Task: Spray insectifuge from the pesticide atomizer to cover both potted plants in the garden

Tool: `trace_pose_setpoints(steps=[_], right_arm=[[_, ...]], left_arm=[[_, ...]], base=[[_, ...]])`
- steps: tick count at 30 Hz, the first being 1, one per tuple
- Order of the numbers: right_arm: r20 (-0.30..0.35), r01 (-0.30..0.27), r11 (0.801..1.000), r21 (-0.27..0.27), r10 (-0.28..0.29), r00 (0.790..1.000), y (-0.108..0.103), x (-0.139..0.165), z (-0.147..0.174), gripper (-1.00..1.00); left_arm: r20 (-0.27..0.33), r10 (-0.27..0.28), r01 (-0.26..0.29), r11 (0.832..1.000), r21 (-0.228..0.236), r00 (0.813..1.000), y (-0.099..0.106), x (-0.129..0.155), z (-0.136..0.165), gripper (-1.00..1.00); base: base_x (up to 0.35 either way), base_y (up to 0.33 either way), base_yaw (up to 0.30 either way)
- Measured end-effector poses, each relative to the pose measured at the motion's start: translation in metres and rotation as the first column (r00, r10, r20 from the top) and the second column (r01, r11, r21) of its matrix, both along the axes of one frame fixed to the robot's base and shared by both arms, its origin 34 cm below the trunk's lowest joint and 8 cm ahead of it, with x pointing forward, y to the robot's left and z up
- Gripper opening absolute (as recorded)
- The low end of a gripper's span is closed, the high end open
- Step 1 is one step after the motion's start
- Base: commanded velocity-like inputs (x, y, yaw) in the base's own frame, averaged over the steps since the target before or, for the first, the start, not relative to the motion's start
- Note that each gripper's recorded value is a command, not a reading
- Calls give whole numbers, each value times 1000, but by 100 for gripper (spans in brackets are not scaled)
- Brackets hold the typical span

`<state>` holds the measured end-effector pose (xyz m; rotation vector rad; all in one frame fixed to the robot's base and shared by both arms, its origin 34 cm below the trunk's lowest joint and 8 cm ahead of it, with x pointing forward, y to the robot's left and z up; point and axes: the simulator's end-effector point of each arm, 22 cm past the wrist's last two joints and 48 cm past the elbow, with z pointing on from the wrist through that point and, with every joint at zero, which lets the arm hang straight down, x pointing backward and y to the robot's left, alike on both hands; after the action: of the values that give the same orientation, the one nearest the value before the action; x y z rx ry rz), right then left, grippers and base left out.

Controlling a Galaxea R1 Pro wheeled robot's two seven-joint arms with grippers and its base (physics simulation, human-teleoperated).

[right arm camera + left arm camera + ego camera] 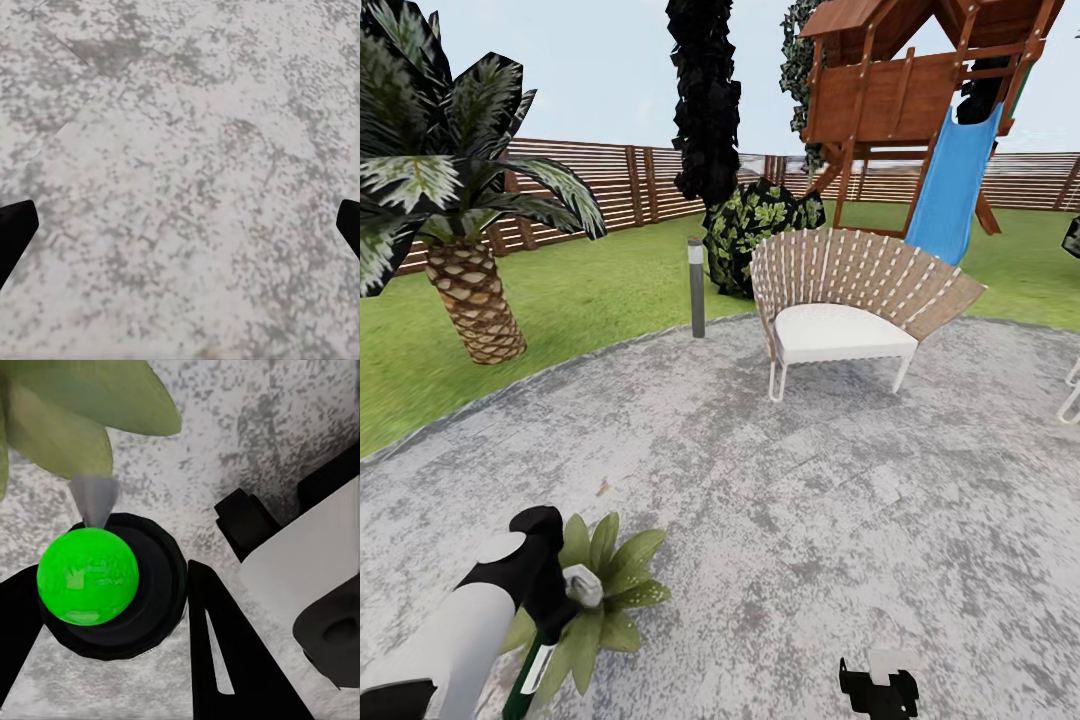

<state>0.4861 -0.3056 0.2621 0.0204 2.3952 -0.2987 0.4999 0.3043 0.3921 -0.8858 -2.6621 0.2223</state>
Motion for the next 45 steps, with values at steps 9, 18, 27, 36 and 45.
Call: trace_pose_setpoints(steps=[9,18,27,36,45], right_arm=[[-1,-2,1000,-2,2,1000,-1,0,0,100],[-1,-2,1000,-2,2,1000,-2,0,0,100],[-1,-1,1000,-3,1,1000,-3,0,0,100],[0,1,1000,-6,-1,1000,-6,0,0,100],[1,3,1000,-7,-3,1000,-6,0,1,100]], left_arm=[[34,21,-19,998,-55,999,-15,17,9,-100],[28,19,-18,999,-46,999,-13,12,4,-100],[17,15,-14,999,-50,1000,-16,9,3,-100],[19,16,-15,999,-46,1000,-14,9,3,-100],[0,14,-14,999,-52,1000,-17,-1,-2,-100]], base=[[0,0,0],[-30,25,0],[-83,197,0],[-83,15,0],[-19,80,0]])
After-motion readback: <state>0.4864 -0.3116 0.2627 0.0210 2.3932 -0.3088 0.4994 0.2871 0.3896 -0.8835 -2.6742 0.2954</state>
